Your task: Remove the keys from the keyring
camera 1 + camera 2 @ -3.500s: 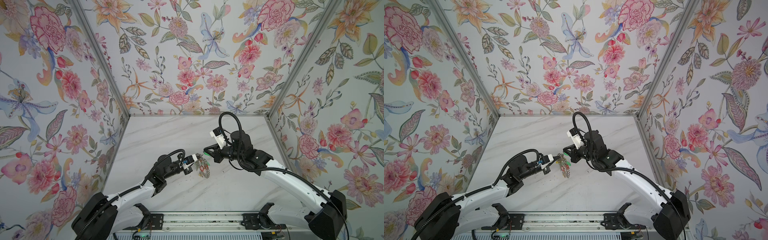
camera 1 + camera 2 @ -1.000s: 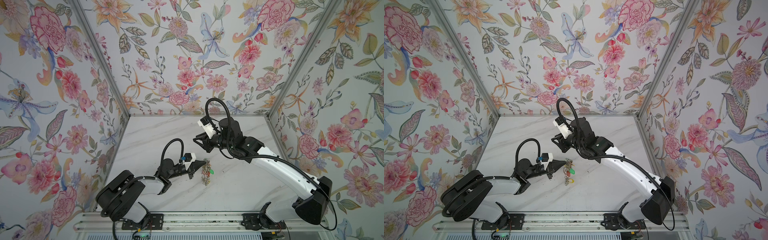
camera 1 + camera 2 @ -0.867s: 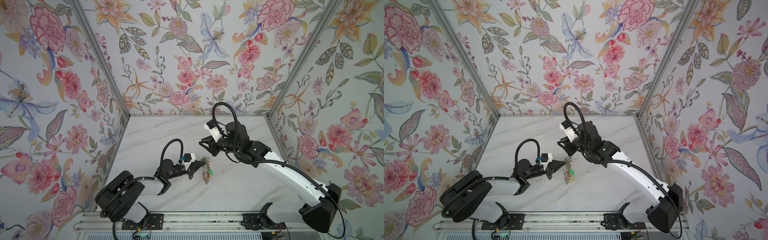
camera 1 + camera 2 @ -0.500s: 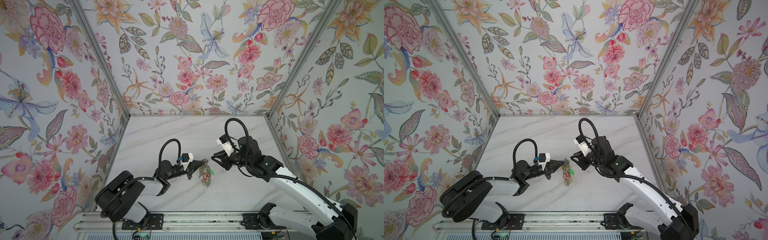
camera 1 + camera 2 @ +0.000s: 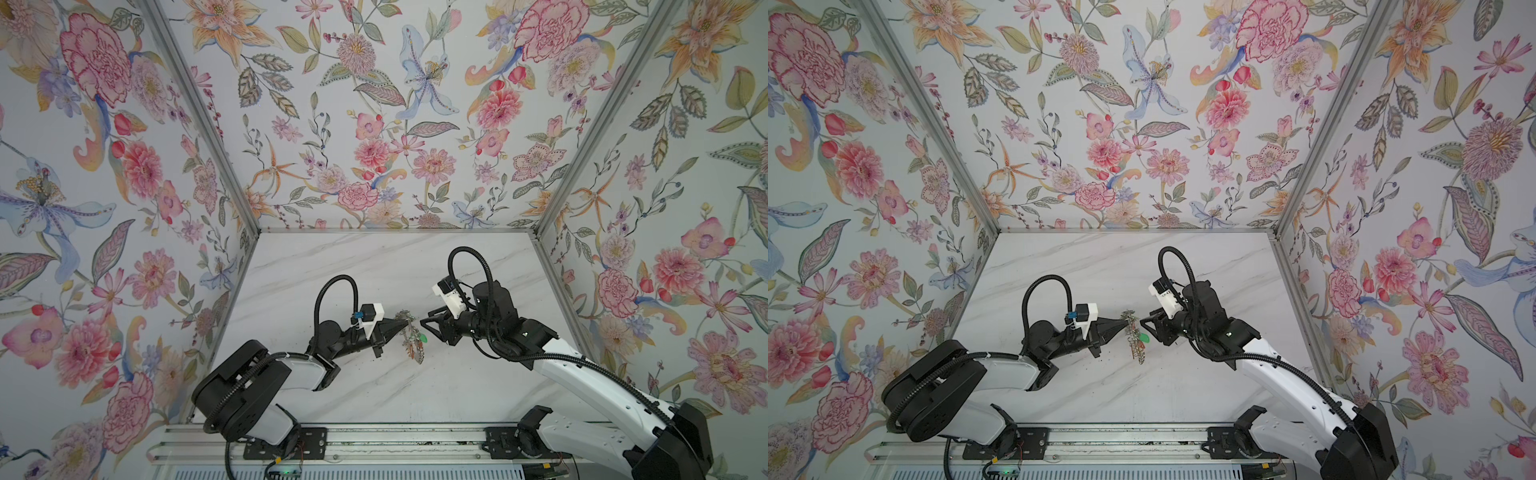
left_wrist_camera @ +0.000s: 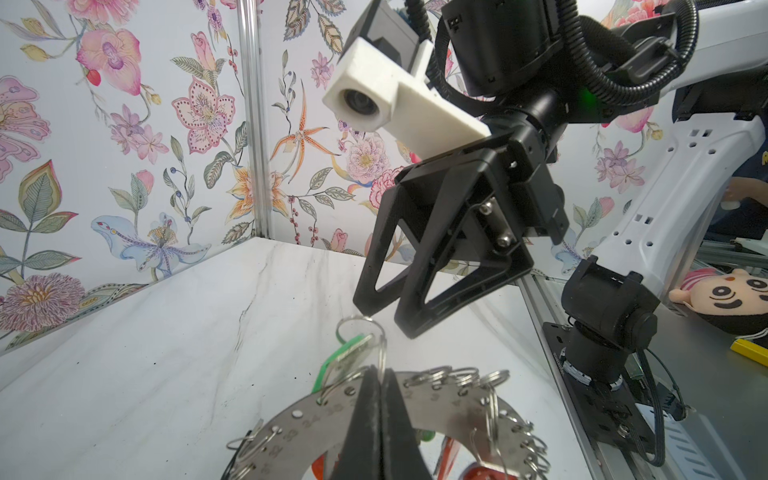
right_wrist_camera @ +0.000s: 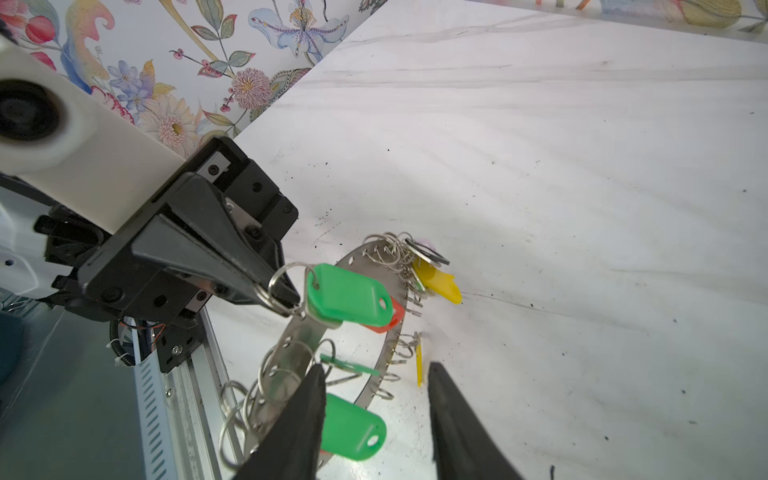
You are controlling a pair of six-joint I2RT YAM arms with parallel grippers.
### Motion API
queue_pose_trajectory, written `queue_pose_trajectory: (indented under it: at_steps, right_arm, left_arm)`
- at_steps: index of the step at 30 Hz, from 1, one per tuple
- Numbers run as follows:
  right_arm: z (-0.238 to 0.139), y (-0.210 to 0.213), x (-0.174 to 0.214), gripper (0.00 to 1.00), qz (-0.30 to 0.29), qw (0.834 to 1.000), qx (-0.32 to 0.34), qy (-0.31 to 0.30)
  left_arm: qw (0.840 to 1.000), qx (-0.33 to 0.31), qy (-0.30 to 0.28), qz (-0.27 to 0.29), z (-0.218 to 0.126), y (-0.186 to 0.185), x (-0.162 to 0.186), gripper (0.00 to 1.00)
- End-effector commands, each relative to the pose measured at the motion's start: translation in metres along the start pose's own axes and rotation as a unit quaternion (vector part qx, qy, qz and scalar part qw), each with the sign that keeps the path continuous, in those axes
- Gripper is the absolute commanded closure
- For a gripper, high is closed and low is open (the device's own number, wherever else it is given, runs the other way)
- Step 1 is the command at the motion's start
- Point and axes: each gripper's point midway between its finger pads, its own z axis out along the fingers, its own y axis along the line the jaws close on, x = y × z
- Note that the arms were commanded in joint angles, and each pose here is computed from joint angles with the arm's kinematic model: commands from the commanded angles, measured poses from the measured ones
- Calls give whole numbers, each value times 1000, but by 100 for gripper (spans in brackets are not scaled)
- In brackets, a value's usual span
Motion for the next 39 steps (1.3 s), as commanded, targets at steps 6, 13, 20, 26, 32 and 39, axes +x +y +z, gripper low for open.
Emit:
queue_pose_trajectory:
  at_steps: [6, 13, 20, 26, 32, 39]
  right_arm:
    - [10, 16, -12, 58, -21, 999, -30, -10]
    - [18, 19, -10, 59, -31, 999, -26, 1]
    - [18, 20, -21, 62, -48, 998, -24, -12]
    - [20, 23, -25, 72, -64, 997, -35, -16]
    - [20, 28, -22, 71, -72, 996, -44, -5]
    - [19, 15, -7, 71, -77, 997, -12, 18]
  left_arm:
    - [999, 13, -32, 39, 0, -6, -28, 100]
    - [999, 13, -32, 40, 0, -5, -29, 100]
    - [999, 17, -32, 38, 0, -7, -29, 100]
    - [999, 19, -30, 37, -2, -9, -28, 100]
    - [999, 18, -25, 39, -1, -8, -28, 100]
    - [999, 15, -29, 43, 0, -7, -31, 100]
